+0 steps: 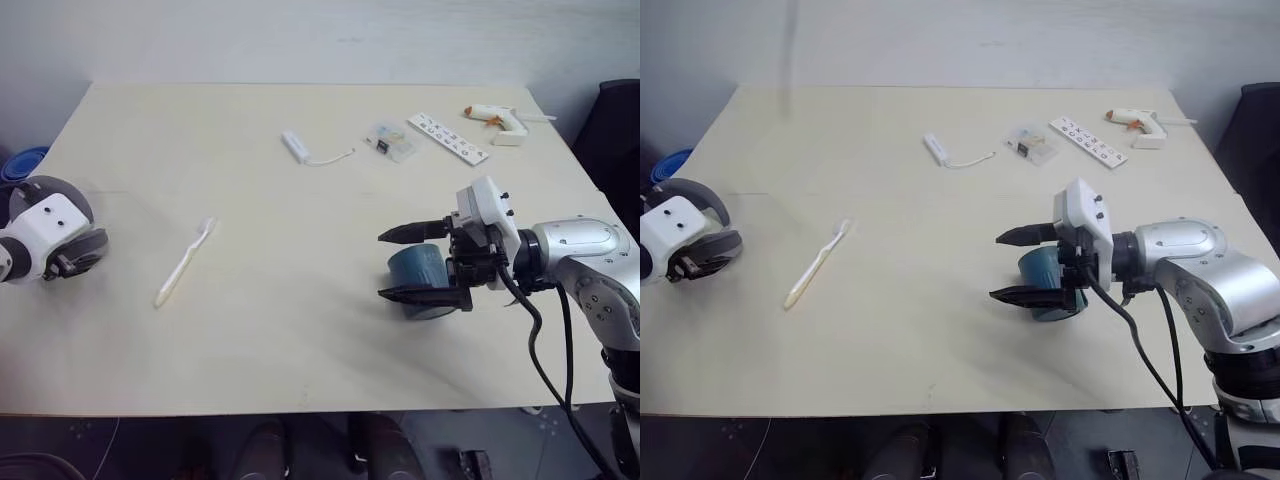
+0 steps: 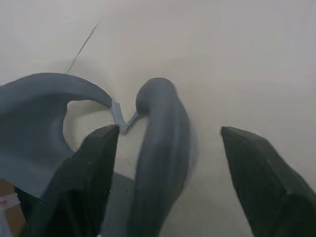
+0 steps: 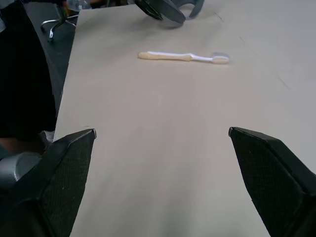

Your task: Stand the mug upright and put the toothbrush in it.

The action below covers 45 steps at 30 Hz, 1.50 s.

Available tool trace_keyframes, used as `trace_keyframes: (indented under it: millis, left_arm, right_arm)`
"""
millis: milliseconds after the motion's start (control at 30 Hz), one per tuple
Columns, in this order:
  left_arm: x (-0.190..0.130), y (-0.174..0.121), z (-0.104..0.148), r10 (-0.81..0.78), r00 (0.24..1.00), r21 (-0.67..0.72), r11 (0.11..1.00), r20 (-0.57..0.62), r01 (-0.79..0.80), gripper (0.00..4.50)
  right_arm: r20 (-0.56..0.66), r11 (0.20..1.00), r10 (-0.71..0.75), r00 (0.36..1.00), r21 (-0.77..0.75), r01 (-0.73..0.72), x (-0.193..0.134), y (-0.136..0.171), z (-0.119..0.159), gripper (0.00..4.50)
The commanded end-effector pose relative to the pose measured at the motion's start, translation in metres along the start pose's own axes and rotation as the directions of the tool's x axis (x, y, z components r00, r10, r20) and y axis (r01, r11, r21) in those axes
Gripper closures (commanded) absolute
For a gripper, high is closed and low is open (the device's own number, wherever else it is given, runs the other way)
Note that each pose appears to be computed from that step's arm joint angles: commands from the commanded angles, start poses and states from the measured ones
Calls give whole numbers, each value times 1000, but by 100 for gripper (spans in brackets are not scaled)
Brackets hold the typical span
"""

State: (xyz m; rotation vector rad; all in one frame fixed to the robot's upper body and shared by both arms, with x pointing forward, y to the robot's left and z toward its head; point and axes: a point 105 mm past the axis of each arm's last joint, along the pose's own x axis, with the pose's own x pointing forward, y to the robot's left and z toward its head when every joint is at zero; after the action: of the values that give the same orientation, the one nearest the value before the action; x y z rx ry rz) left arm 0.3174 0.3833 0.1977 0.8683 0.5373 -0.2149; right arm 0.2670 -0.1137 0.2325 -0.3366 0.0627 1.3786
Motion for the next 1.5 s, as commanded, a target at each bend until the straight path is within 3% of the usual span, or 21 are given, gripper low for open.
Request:
trace_keyframes:
  millis: [33,133,233,267,300,367,400,500,567,733,833,1033,1267,1367,1500]
  left_arm:
    - [-36,35,38,74,992,18,997,100,-76,9]
    - [-57,47,70,50,980,17,998,193,-54,9]
    - [-80,28,126,-124,891,49,992,437,113,9]
    - [-89,14,144,-208,830,90,978,518,189,9]
    - [-103,-19,172,-377,676,179,921,633,345,9]
    - [-125,-69,194,-589,432,348,783,683,516,9]
    - [-129,-84,196,-639,364,396,734,678,552,9]
    - [-96,-117,195,-684,378,405,696,624,592,9]
    - [-90,-134,194,-728,341,438,650,595,622,9]
    - [-81,-149,198,-758,310,479,618,574,624,9]
    - [-77,-150,202,-754,309,485,624,580,613,9]
    - [-71,-153,204,-746,328,491,641,579,590,9]
    - [-72,-154,203,-738,339,484,651,584,585,9]
    - [-72,-154,202,-737,346,484,654,581,581,8]
    - [-72,-152,202,-737,351,485,656,578,578,8]
  right_arm:
    - [9,996,-67,998,-57,67,-12,-1,13,0]
    - [-2,986,-160,987,-45,160,-20,-8,8,0]
    - [-31,963,-270,962,-6,270,-34,-18,0,0]
    - [-42,953,-303,952,11,304,-39,-21,-2,0]
    - [-71,931,-358,931,42,362,-48,-27,-8,0]
    - [-136,890,-433,891,91,447,-63,-36,-19,0]
    - [-167,872,-457,874,110,477,-68,-39,-24,0]
    - [-310,754,-583,751,138,642,-93,-62,-53,0]
    - [-364,667,-631,685,197,718,-104,-74,-68,0]
    - [-458,563,-623,635,301,770,-107,-77,-96,0]
    - [-492,564,-581,649,331,756,-97,-71,-108,0]
    - [-546,643,-479,687,314,698,-78,-55,-121,0]
    - [-604,705,-439,665,227,672,-70,-45,-141,0]
    - [-604,723,-438,666,203,660,-66,-44,-144,64]
    - [-590,735,-440,677,196,649,-62,-46,-143,196]
